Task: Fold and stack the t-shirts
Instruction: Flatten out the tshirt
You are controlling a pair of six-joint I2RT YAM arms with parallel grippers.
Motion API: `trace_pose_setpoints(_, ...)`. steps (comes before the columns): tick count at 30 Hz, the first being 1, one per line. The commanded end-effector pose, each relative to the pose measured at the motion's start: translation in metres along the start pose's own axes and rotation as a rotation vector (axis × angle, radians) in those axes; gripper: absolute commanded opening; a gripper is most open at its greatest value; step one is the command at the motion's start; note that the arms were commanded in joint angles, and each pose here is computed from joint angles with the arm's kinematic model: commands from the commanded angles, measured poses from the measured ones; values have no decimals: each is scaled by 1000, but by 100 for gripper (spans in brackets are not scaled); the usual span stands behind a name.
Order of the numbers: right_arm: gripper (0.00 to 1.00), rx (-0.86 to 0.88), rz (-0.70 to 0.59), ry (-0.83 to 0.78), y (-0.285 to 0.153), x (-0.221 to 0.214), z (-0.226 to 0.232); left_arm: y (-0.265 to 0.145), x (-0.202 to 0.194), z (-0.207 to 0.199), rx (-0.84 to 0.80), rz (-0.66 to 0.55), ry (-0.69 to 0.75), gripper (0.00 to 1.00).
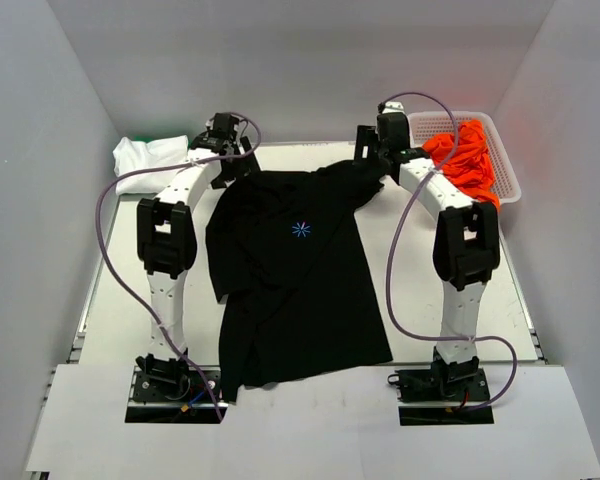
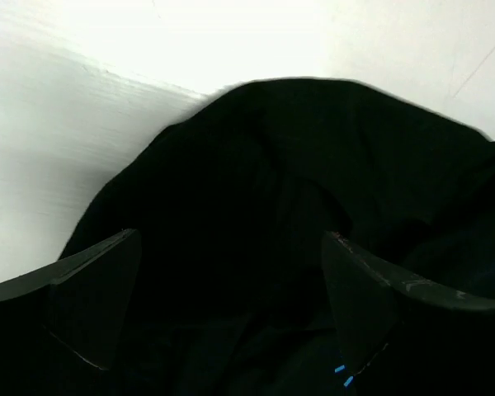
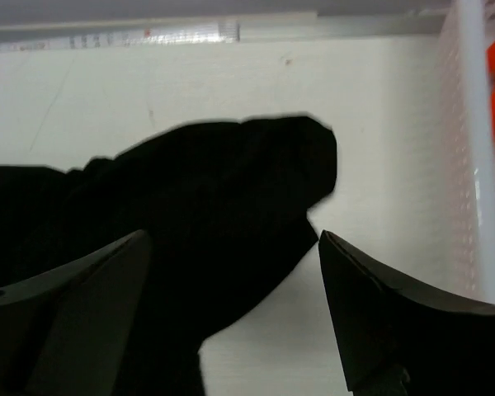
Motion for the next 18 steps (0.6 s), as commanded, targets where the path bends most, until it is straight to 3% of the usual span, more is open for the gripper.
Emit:
trace_pose_setpoints(1, 90, 132, -74, -7, -40, 43, 18, -77, 52, -18, -125, -229, 14, 100)
trace_pose_setpoints(7, 90, 303, 82, -2, -87, 7, 26, -84, 19, -20, -212, -152, 92, 100)
trace_pose_setpoints(12, 90, 465, 301, 48, -148, -72, 40, -69, -26, -14, -252, -35, 111, 100)
trace_pose_setpoints(13, 90, 475, 417, 58, -158, -107, 40, -66, -30, -13, -248, -24, 111, 100)
trace_pose_setpoints(14, 90, 524, 421, 51, -179, -108, 48, -60, -41, -9, -235, 7, 112, 100)
trace_pose_setpoints(18, 90, 491, 690, 22, -210, -186, 43, -45, -59, -1, -206, 53, 114, 100)
Point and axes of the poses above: each gripper's point midway between its finger pads, its own y axis out along the fingers, its own z axis along the line the jaws close on, x = y × z, the point moved 8 cm from there along -y, back along the fingers, and after that the axes turned 6 degrees about y, right-handed, at the moved point
